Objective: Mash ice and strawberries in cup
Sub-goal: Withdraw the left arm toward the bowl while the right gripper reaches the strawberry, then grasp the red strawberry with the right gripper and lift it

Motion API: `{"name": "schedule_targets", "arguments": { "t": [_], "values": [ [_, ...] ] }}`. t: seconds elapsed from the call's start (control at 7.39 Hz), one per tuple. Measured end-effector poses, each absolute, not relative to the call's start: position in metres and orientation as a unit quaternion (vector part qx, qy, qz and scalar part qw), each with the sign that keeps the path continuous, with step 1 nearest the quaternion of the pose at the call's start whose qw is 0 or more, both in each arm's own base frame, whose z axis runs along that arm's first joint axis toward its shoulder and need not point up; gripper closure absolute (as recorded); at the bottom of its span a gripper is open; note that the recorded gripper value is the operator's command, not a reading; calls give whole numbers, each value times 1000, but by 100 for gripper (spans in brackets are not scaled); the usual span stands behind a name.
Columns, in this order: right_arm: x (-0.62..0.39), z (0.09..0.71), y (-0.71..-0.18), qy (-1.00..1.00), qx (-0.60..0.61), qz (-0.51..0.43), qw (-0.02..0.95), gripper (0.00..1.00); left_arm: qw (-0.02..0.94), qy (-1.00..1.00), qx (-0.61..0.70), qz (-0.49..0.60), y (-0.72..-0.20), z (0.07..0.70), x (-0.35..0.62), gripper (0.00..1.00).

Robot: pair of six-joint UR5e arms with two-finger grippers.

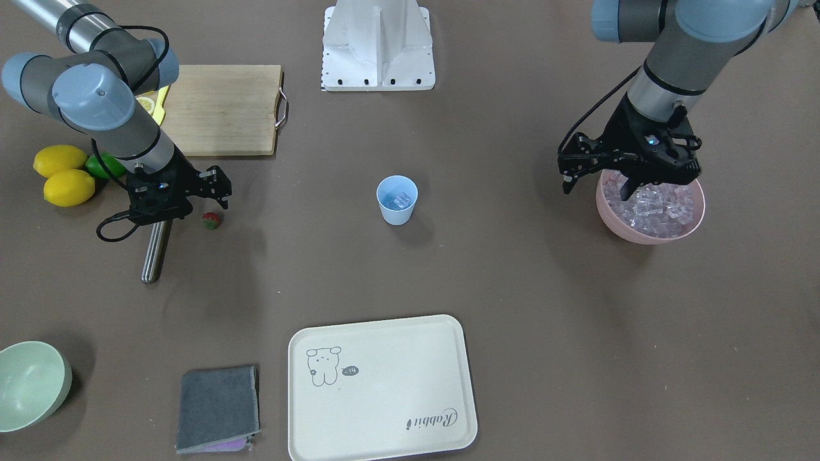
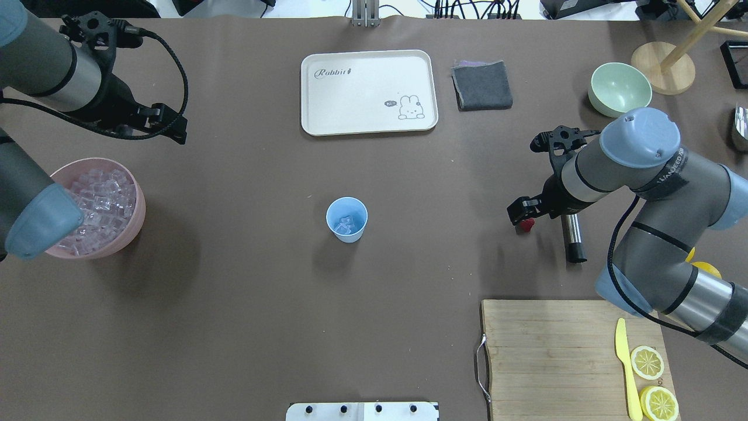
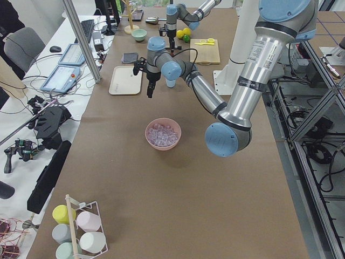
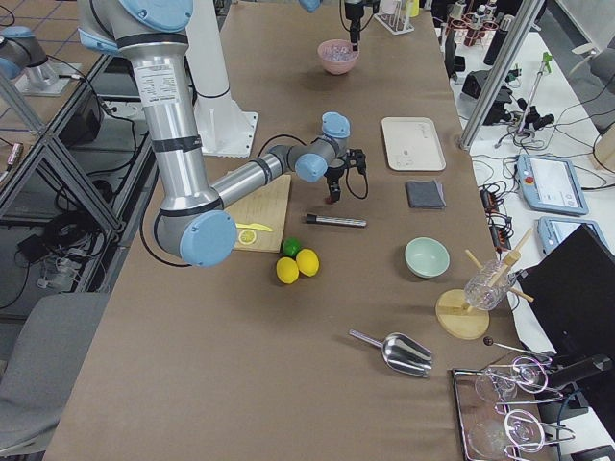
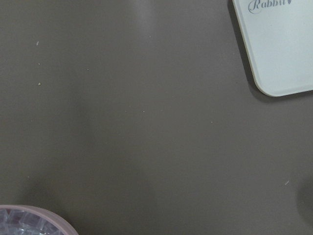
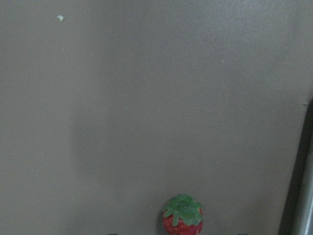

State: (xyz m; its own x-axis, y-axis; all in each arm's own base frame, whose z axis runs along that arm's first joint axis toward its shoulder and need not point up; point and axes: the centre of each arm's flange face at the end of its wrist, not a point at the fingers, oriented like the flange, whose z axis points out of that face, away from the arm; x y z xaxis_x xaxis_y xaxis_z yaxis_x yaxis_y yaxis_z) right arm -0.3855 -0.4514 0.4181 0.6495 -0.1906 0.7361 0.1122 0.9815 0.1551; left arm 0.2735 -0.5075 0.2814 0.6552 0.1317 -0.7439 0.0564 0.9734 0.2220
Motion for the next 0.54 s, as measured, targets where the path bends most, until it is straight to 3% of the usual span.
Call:
{"name": "schedule_targets", "arguments": {
  "t": [0.27,0.41,0.54],
  "values": [
    [-396,429,-452,-402,41,-85,911,21,903,413,112,20,-504,276,270,3],
    [-401,430,-455,-399,40,-85,912,29,904,412,111,20,-503,276,270,3],
    [-406,429,-459,-398,40,-85,913,44,905,411,110,19,-503,277,271,3]
  ]
}}
